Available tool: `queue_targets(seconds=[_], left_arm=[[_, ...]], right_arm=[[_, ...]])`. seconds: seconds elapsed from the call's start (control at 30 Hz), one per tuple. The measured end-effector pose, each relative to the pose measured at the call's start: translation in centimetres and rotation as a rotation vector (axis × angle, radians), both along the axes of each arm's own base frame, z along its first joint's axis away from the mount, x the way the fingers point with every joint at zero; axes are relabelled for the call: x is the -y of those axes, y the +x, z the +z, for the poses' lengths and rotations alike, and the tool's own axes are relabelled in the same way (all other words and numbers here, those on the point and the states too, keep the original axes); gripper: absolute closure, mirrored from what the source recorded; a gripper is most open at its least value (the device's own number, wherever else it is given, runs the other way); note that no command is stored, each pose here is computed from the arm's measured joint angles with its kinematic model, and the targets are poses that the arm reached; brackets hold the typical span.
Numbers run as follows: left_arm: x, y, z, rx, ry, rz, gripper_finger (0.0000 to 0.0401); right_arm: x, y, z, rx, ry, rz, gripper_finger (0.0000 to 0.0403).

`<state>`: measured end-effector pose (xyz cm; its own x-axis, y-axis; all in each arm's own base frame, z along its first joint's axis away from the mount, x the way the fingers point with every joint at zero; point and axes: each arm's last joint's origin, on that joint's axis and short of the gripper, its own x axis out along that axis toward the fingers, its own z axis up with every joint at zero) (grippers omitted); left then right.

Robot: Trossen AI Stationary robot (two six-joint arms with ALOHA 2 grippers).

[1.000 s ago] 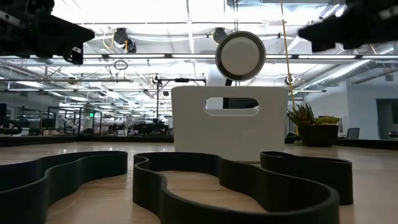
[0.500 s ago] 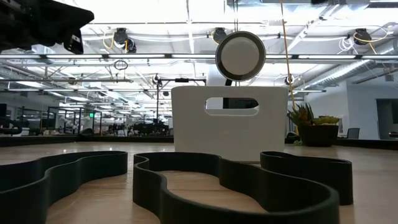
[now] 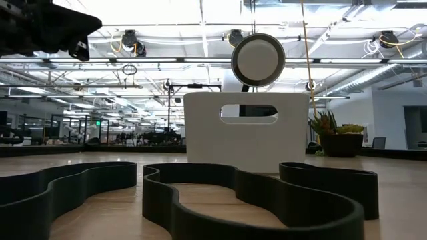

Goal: Pick and place rubber bands into bin
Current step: Put the brown rubber band into the gray container

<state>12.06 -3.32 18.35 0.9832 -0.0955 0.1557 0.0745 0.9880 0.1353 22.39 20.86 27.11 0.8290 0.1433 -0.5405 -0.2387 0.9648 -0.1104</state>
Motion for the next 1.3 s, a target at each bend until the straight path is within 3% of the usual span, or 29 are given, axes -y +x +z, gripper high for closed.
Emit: queue_targets(seconds=[0.13,0.27,0.53,1.0,1.3], left_arm=[[0.0,0.0,-0.1,-0.008,0.002,0.000,0.0366],[0.0,0.0,-0.1,-0.015,-0.003,-0.001,0.0366],[0.0,0.0,-0.2,-0.018,-0.013,-0.003,0.0366],[0.0,0.0,-0.3,-0.032,-0.011,-0.003,0.0366],[0.0,0.0,-0.3,-0.031,-0.008,-0.003,0.0366]], right_arm=[[-0.8,1.3,-0.3,-0.177,0.002,-0.011,0.0228],[-1.2,2.5,-1.3,-0.328,0.070,0.008,0.0200],[-1.3,3.8,-4.5,-0.522,0.101,0.008,0.0175],[-0.9,3.8,-10.0,-0.673,-0.023,-0.101,0.0182],[-0.3,3.0,-12.3,-0.690,-0.005,-0.138,0.0182]])
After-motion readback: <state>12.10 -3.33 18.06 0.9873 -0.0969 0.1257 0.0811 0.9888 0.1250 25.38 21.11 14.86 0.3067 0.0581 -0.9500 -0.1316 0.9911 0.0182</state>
